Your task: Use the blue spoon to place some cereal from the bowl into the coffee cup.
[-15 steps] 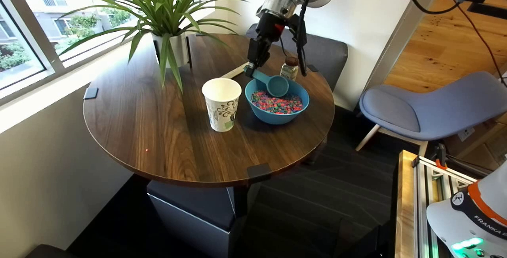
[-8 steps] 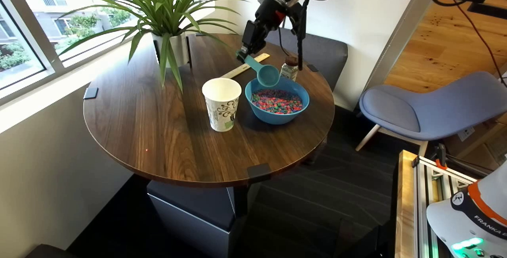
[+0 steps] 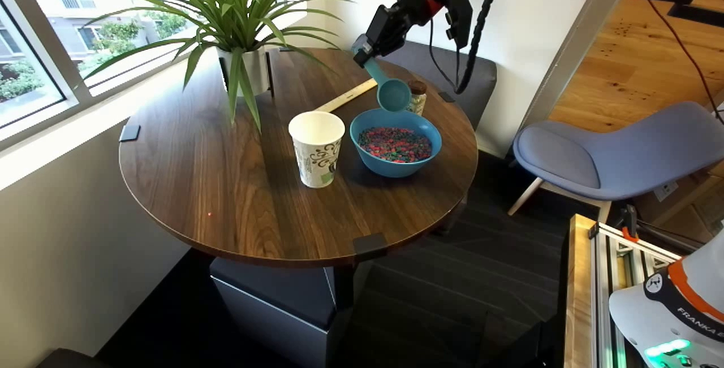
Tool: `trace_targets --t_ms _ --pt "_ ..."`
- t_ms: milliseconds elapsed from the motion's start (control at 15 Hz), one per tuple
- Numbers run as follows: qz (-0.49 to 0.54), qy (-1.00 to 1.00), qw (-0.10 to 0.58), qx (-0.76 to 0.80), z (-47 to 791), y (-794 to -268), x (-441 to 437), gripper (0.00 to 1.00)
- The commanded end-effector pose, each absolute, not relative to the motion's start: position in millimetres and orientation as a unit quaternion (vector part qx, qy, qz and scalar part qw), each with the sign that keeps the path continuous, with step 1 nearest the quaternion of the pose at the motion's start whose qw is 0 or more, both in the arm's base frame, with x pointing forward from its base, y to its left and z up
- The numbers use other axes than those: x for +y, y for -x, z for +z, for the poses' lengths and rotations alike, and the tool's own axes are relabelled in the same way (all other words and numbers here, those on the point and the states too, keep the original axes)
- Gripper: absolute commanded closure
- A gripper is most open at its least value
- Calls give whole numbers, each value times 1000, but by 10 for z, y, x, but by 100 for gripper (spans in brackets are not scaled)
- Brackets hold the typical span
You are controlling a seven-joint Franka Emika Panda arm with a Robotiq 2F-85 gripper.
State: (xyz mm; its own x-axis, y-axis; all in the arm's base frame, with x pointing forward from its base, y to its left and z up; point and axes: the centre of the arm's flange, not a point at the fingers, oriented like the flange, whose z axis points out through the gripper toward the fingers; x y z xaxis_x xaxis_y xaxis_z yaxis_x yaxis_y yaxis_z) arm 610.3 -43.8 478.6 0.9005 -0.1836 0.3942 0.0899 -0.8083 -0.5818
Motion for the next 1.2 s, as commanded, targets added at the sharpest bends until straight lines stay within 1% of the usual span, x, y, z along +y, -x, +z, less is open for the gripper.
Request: trace_targets --t_ms 0,400,467,600,667,733,933,1133 --pt "-297 912 275 68 4822 -5372 -99 98" --pt "-419 864 203 190 4881 -4548 19 98" --pt "-399 879 209 157 4948 -5020 -85 92" --pt "-414 871 197 176 4921 -4770 -58 92" --pt "-414 871 196 178 4923 -4716 -58 98" --pt "-429 869 173 176 4915 -4723 -66 98" --pt "-454 865 138 164 4874 -4751 -46 98" --pt "-434 877 144 150 4678 -4882 74 98"
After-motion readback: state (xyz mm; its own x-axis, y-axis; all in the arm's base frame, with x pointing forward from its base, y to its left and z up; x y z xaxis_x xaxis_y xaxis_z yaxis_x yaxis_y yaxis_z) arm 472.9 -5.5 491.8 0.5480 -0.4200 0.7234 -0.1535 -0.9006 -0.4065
